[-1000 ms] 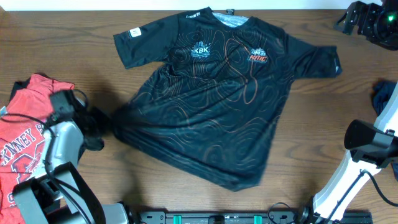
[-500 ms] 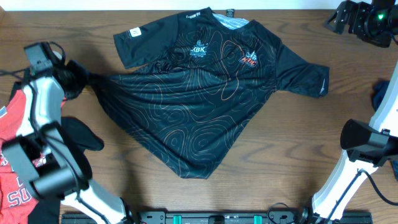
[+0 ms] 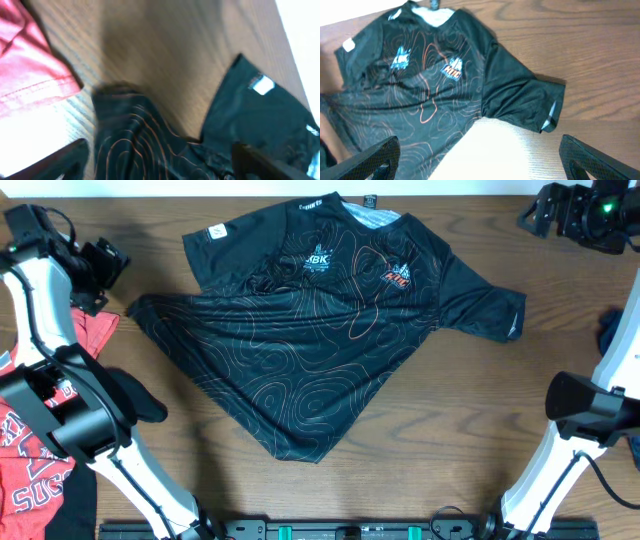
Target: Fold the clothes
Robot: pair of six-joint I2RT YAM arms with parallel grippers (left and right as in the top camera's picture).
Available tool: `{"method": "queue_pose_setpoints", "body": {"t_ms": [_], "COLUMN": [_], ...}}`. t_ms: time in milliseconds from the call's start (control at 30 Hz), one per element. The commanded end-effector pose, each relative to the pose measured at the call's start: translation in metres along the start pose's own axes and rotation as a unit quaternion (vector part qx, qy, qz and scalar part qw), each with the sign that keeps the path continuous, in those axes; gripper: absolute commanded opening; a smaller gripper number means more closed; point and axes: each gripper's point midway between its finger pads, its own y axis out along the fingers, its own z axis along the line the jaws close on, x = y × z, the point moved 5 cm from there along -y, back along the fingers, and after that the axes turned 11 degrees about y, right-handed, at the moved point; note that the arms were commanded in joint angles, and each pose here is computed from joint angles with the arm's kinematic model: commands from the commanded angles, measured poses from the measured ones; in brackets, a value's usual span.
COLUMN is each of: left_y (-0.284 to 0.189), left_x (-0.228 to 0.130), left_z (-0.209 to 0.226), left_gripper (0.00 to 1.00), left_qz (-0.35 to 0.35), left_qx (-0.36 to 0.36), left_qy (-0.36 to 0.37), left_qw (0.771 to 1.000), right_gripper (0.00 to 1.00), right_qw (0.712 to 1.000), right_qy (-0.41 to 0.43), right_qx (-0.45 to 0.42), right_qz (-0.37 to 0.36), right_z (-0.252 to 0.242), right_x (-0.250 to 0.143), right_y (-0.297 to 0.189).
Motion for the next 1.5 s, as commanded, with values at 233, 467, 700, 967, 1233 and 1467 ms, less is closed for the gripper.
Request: {"method": "queue_pose_setpoints", "body": {"t_ms": [233, 467, 700, 967, 1233, 1467], "left_y": [-0.1, -0.127, -0.134, -0.131, -0.134, -0.154], "left_x": [-0.043, -0.092, -0.13, -0.173, -0.192, -0.194], "left_z": [-0.09, -0.116, -0.146, -0.176, -0.192, -0.191], "left_gripper": [0.98, 0.98, 0.98, 0.98, 0.98, 0.98], "left_qz": [-0.017, 0.033, 0.071, 0.116, 0.126, 0.109], "left_qx": [-0.057, -0.06, -0.07, -0.079, -0.09, -0.099], "left_qy": [0.077, 0.121, 0.174, 0.228, 0.253, 0.257], "left_qw": [0.995, 0.99, 0.98, 0.963, 0.955, 0.955], "right_gripper": [0.99, 0.99, 0.99, 0.99, 0.99, 0.89], "right_qw": [0.985, 0.974, 0.981, 0.992, 0.988, 0.979], "right_qy": [-0.024, -0.023, -0.013, -0.029, -0.034, -0.02], "right_qx": [0.061, 0.088, 0.071, 0.073, 0.075, 0.085], "right_qz": [0.161, 0.207, 0.182, 0.103, 0.134, 0.186], "right_z": [-0.013, -0.029, -0.048, -0.048, -0.045, -0.045], "right_x": [-0.013, -0.026, -0.019, 0.012, -0.011, -0.046], "right_y": [0.15, 0.245, 0.289, 0.301, 0.341, 0.384]}}
